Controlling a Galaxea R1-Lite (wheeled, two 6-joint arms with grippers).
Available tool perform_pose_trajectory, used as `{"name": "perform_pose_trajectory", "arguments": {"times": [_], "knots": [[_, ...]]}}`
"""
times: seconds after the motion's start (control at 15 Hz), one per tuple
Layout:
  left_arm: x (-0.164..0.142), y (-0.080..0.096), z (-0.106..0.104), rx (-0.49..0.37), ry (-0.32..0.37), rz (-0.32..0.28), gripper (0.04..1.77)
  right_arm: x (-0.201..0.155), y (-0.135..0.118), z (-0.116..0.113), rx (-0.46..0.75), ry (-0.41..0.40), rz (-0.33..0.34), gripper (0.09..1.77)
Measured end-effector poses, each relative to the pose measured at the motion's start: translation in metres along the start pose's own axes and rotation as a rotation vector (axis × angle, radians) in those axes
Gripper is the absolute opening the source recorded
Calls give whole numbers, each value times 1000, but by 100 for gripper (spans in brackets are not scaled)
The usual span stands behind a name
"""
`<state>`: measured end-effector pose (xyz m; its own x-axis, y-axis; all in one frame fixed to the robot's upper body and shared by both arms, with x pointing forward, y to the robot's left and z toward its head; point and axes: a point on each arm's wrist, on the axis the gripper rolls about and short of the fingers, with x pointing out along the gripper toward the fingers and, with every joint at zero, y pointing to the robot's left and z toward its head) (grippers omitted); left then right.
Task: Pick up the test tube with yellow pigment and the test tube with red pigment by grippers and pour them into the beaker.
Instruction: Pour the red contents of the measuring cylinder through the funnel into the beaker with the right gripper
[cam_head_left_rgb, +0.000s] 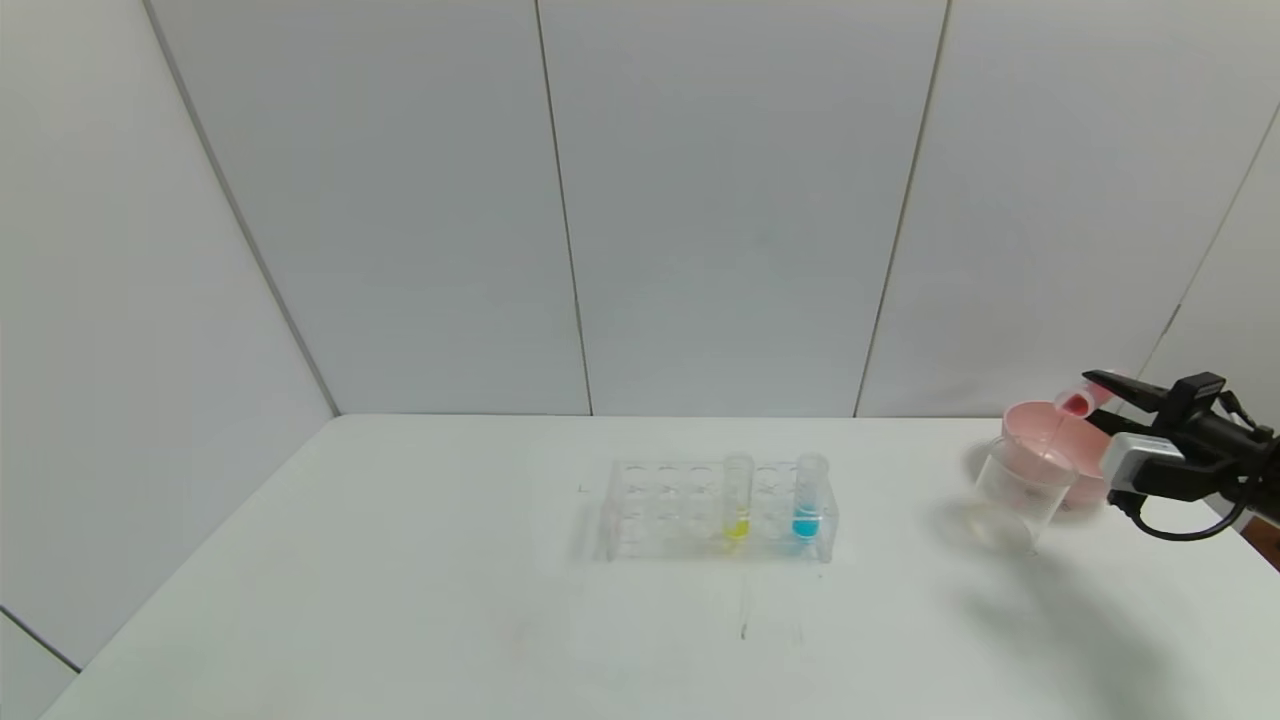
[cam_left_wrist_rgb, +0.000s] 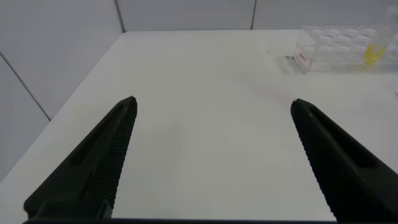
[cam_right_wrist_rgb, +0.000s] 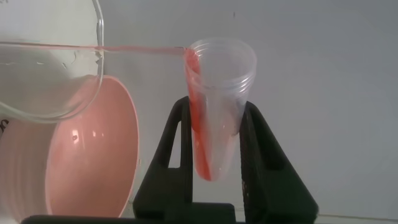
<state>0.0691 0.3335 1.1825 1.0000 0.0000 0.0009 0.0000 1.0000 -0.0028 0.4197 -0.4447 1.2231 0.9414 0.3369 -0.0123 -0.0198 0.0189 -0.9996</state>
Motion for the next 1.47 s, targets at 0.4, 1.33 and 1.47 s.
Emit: {"name": "perform_pose_trajectory", "arguments": {"times": [0.4,1.33,1.47], "knots": [[0,0,0,0,0,0,176,1,0,2,-32,-6,1,50],[0,0,0,0,0,0,176,2,0,1,-73,-4,11,50],[0,0,0,0,0,0,176,2,0,1,-84,-4,10,50]]}}
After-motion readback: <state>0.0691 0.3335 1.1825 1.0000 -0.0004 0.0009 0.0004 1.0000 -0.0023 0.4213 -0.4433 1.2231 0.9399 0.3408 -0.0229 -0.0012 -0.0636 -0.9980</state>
